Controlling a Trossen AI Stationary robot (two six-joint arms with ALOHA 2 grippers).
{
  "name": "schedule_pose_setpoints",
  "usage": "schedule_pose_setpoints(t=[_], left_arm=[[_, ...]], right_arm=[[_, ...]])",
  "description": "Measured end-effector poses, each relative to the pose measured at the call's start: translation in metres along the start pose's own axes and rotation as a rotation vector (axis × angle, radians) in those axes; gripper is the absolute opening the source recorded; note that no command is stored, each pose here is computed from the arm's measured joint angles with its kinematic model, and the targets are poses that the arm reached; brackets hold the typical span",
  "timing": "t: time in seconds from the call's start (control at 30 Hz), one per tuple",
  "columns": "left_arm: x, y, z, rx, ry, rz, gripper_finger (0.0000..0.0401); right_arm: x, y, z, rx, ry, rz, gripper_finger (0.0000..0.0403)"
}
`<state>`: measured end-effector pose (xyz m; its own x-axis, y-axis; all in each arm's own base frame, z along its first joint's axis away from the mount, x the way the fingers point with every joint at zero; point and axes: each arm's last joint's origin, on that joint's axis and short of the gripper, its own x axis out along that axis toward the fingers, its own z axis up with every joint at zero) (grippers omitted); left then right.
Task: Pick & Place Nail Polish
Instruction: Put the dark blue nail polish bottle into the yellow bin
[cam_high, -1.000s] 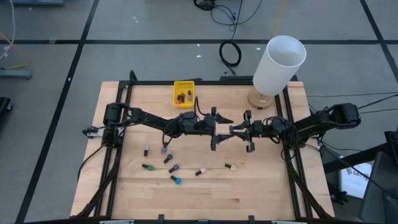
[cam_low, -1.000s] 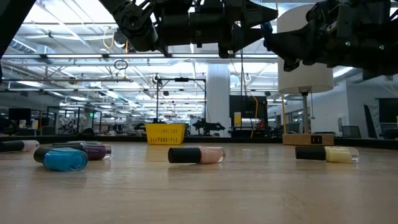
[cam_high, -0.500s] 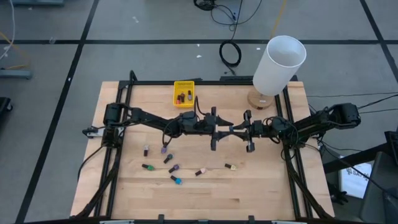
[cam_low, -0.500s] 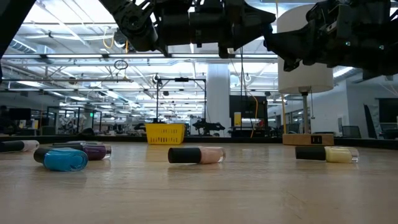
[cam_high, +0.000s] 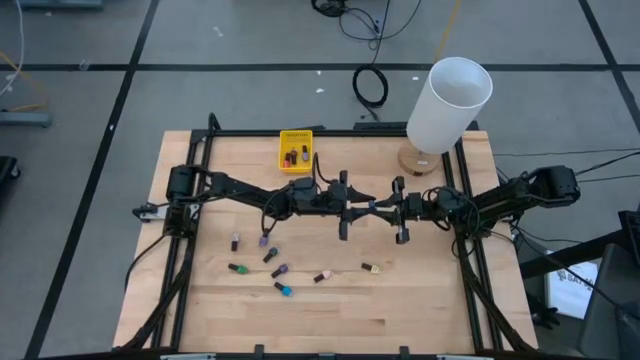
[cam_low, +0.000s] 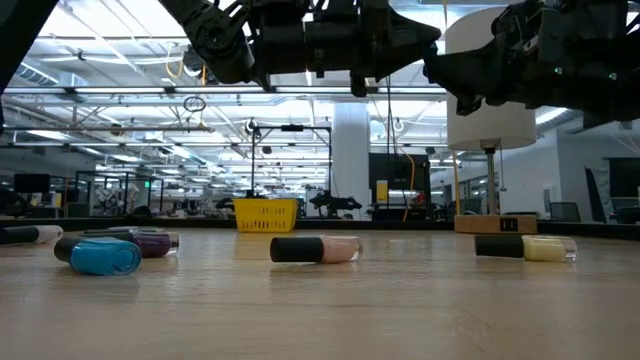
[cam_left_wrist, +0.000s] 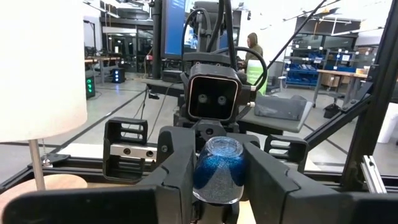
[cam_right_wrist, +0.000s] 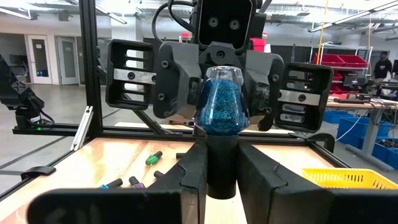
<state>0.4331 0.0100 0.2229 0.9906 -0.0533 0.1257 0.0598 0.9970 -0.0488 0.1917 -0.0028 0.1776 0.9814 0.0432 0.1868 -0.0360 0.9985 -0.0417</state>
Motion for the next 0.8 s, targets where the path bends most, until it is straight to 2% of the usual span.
schedule_pose_setpoints(t=[0.4,0.8], left_arm=[[0.0,-0.0008,-0.0026,-0.023,0.028,-0.03,0.0215],[0.0,-0.0007,-0.0021,-0.007,0.023,-0.029,0.0225]], right_arm=[[0.0001,0.0003,0.0001,-0.002,-0.001,0.008,0.0051],[0.0001,0.0002,0.0001,-0.009,-0.001,0.007,0.0051]])
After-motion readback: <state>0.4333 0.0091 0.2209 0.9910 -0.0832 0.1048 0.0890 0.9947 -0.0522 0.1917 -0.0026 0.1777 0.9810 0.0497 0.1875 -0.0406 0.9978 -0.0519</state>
